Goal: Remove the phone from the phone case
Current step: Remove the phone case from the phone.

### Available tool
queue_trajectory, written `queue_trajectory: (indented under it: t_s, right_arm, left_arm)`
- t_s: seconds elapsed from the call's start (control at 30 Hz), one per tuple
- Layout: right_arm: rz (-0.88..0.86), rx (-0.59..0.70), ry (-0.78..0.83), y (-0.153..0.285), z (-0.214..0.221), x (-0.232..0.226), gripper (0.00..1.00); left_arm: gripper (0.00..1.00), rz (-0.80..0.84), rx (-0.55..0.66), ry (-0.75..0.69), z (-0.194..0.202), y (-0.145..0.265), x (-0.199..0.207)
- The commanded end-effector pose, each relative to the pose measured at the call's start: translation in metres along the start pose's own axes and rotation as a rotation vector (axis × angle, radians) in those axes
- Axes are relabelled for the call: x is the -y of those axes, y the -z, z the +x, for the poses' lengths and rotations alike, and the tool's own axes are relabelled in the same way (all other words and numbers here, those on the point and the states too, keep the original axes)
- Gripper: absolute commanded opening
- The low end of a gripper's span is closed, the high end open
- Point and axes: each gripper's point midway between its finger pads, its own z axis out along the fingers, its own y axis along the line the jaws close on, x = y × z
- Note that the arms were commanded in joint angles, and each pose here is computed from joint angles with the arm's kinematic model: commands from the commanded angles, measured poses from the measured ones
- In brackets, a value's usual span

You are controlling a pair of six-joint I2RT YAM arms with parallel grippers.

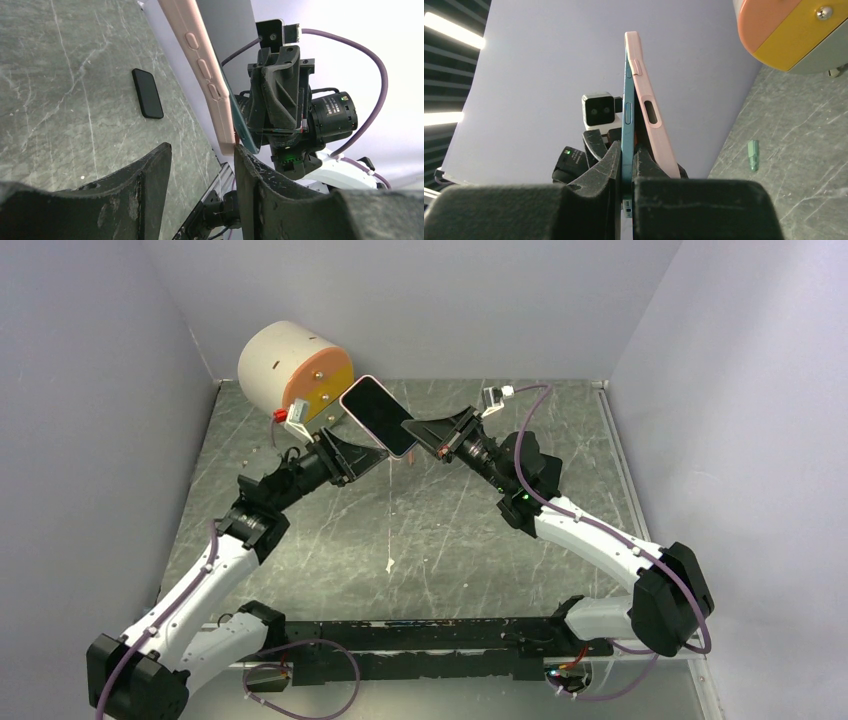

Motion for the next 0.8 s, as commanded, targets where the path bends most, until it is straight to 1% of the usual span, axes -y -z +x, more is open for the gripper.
queue_trajectory:
  t_s: [0.0,0.27,0.43,0.57,0.77]
  right_arm:
    - [-0.204,0.046,0.029,0.004,-0.016,-0.067,0.00]
    - [-0.209,0.009,0.027,0.002,-0.008,-0.064,0.00]
    - [-0.213,-0.027,0.043,0.001,-0.001,-0.064,0.00]
    - [-0.218,-0.060,0.050,0.001,0.005,-0.062,0.00]
    - [-0.211,-0.104,0.059,0.004,0.015,-0.056,0.00]
  left_arm:
    - [0.54,0.056,0.011,-0.029,-0.005,-0.004,0.014]
    - [0.54,0.085,0.038,-0.034,-0.015,-0.010,0.025]
    - [0.54,0.100,0.085,-0.010,-0.027,-0.015,0.031]
    - [0.53,0.088,0.132,0.020,-0.036,-0.018,0.028]
    - [0.52,0.121,0.194,0.050,-0.050,-0.021,0.036]
